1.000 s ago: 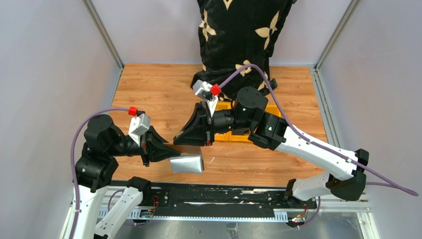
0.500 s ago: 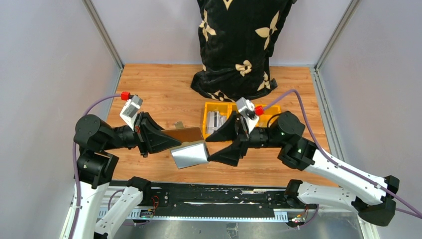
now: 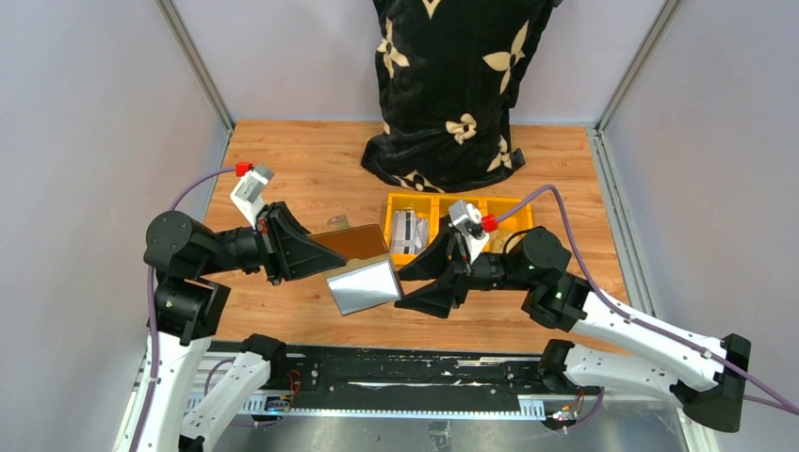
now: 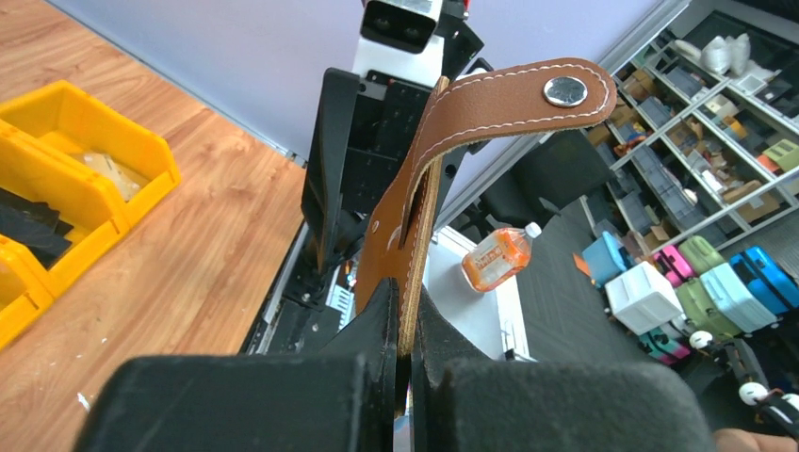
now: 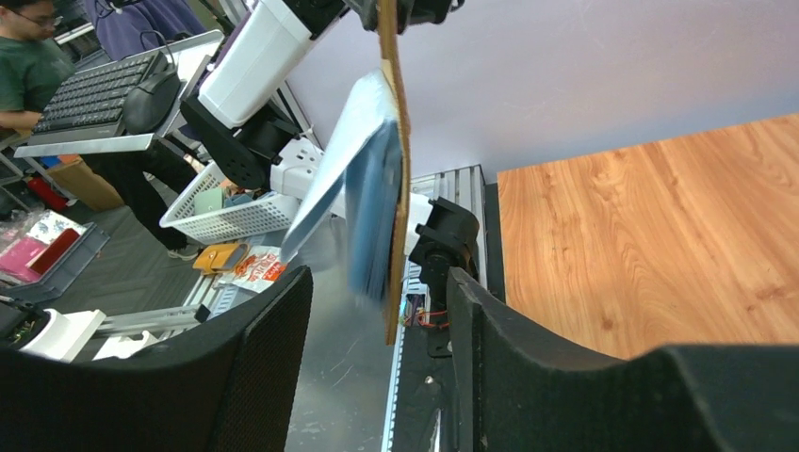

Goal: Take the credit cards out of the card holder
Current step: Remove the credit card from the card holder.

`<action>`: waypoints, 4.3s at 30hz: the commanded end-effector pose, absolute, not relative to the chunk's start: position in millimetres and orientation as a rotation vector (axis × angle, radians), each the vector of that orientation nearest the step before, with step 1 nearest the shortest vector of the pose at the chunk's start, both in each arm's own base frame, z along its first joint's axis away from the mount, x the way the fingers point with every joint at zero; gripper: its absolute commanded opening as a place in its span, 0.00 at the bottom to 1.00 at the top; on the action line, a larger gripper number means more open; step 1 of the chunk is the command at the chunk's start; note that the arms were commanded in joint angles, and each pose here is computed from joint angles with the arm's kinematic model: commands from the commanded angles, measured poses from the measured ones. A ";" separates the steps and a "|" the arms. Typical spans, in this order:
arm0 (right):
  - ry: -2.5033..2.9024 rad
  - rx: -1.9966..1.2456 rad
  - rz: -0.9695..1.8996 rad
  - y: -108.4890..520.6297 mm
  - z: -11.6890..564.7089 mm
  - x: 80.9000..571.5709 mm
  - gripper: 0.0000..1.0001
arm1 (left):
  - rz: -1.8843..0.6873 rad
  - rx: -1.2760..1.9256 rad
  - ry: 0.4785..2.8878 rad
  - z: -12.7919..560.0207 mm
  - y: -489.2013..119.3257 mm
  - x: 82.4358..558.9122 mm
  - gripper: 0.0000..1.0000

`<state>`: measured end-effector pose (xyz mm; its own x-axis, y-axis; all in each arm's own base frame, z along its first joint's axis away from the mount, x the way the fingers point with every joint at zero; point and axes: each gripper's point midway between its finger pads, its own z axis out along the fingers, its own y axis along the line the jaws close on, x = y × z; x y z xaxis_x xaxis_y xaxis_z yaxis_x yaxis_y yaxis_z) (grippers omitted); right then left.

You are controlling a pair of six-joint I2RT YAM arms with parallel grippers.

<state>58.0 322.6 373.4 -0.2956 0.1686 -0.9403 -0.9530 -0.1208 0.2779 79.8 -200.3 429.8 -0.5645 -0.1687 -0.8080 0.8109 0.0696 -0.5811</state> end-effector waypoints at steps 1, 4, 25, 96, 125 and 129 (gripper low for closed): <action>1.211 -0.976 1.591 328.9 378.3 61.7 0.56 | -1.647 0.621 1.591 432.6 -203.0 86.0 0.00; 1.213 -0.979 1.585 330.6 377.1 63.0 0.51 | -1.658 0.613 1.597 433.6 -203.5 87.1 0.00; 1.212 -0.951 1.421 329.8 377.8 95.4 0.23 | -1.714 0.573 1.636 431.6 -212.7 116.2 0.00; 1.307 -0.638 1.790 346.5 453.3 128.9 0.00 | -1.307 0.877 1.464 401.4 -187.0 100.9 0.93; 1.307 -0.755 1.863 351.7 411.0 92.9 0.45 | -1.464 0.377 1.575 424.1 -189.1 162.7 0.00; 1.274 -0.737 1.818 334.9 402.6 87.5 0.43 | -1.527 0.321 1.596 428.6 -190.5 163.8 0.00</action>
